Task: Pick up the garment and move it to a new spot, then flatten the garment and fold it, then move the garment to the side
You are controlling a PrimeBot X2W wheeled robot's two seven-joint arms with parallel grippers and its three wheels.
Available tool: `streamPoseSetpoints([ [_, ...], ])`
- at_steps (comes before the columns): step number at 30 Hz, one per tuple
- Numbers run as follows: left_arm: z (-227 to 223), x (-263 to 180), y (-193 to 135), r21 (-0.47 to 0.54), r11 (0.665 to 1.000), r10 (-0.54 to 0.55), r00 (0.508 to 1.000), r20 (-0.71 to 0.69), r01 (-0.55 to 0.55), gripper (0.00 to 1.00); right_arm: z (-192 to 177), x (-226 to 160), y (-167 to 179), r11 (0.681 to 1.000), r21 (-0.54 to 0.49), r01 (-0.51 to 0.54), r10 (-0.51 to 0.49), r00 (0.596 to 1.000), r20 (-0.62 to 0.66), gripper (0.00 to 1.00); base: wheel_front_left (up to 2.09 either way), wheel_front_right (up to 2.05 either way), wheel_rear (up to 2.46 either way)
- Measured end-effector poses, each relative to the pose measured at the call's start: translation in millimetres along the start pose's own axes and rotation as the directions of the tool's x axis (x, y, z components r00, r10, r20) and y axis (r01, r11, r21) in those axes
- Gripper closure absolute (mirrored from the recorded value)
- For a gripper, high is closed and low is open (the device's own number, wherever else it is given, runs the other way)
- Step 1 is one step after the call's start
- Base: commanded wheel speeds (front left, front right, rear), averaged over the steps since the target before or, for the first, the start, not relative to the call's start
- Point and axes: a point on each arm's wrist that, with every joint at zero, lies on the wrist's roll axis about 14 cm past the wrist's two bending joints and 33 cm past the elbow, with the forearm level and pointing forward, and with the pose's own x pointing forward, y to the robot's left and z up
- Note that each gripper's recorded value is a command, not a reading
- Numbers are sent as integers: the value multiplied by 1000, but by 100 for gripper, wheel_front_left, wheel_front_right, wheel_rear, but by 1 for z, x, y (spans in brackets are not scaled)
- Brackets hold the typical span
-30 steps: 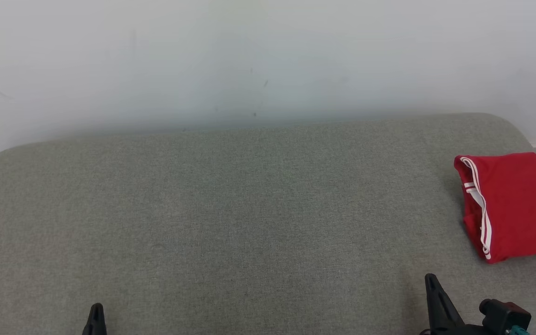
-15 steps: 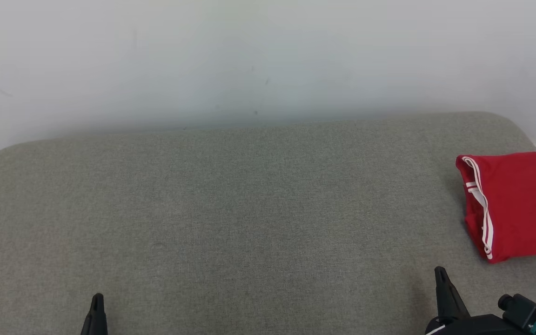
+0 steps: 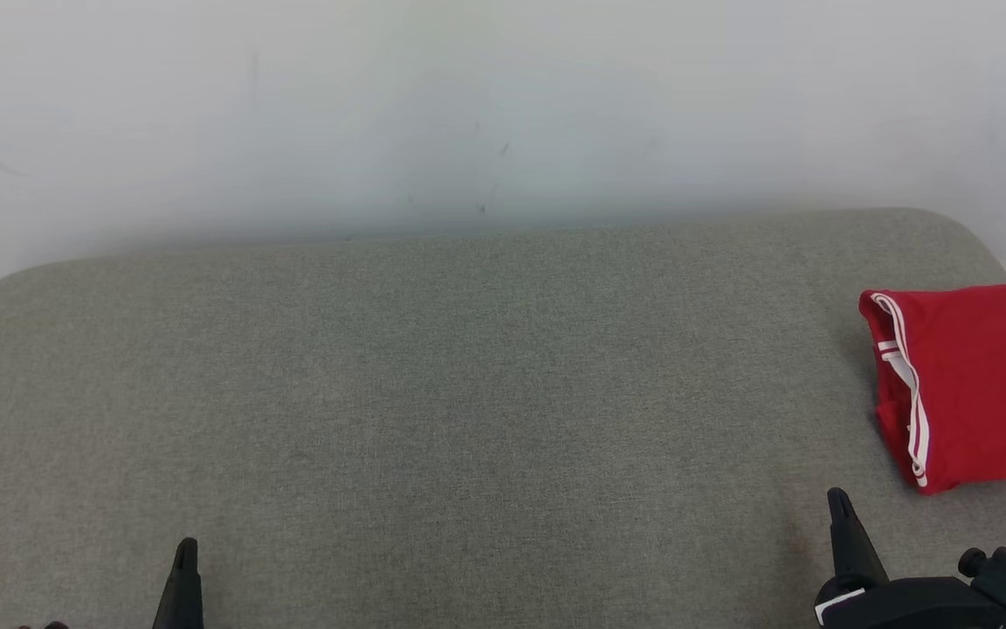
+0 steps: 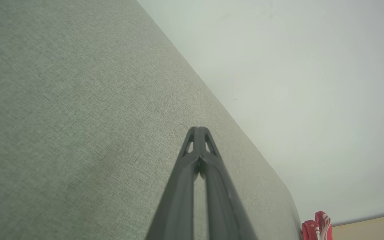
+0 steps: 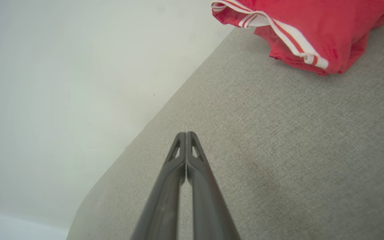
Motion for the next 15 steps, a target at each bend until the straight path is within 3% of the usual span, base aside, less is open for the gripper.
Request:
streamPoseSetpoints([
  [15,1,6,-5,-164,986,-11,1000,-14,9,100,7,5,2,983,182,-4,3,1000,8,100,0,0,0],
])
